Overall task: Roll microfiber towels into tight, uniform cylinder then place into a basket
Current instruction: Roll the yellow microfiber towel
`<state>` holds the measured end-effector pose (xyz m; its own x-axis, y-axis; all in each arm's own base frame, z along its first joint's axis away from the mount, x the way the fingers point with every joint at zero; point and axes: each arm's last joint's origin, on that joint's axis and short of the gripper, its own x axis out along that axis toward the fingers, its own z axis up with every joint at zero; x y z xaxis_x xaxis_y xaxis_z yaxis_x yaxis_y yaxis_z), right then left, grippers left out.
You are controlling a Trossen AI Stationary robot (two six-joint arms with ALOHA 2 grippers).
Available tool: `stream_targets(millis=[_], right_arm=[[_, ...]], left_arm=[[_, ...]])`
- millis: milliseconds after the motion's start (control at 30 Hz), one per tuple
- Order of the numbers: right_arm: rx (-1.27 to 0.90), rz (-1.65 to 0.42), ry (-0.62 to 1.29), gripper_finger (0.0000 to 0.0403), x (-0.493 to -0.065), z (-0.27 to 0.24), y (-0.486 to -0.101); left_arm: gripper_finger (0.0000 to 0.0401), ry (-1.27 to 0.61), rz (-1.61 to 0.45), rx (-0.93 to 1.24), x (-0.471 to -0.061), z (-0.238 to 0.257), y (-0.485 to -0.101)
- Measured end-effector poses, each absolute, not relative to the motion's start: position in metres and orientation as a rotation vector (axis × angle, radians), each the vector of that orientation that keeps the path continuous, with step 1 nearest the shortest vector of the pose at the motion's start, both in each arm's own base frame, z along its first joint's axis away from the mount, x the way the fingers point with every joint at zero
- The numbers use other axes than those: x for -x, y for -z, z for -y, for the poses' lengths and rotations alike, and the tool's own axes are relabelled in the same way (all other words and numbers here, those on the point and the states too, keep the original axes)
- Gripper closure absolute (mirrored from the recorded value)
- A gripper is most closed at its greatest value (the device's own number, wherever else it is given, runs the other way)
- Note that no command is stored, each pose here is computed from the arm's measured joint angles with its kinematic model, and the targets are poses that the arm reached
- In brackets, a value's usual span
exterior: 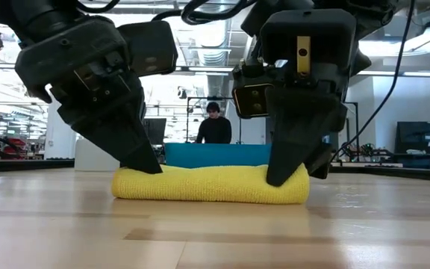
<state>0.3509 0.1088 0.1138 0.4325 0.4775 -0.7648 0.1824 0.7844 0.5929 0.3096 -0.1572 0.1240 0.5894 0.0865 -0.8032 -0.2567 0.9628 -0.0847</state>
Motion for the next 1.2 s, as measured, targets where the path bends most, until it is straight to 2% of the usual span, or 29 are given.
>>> stream_targets(millis=[233,433,567,733,967,1200], right_arm=[[-0.571,-1.118,-0.213,0.0282,-0.342,-0.094,-0.14],[-0.362,-1.132,-0.199,0.0282,-0.317,-0.096,-0.171],[-0.213,-1.05,-0.248,0.028,-0.298,-0.113,-0.178],[-0.044,-0.815,-0.369,0.028,-0.292,-0.148,-0.175],[0.226,-0.73,-0.51,0.028,-0.298,-0.173,-0.147],[0.293,-0.744,-0.384,0.0284,-0.317,-0.168,-0.135]], left_arm=[[0.0399,-0.227,-0.925,0.224,-0.309,0.156,-0.123],[0.0399,-0.233,-0.925,0.225,-0.308,0.156,-0.123],[0.0399,-0.236,-0.923,0.224,-0.308,0.156,-0.123],[0.0399,-0.24,-0.921,0.228,-0.309,0.155,-0.123],[0.0399,-0.249,-0.924,0.256,-0.311,0.152,-0.123],[0.0399,-0.25,-0.924,0.256,-0.311,0.151,-0.122]])
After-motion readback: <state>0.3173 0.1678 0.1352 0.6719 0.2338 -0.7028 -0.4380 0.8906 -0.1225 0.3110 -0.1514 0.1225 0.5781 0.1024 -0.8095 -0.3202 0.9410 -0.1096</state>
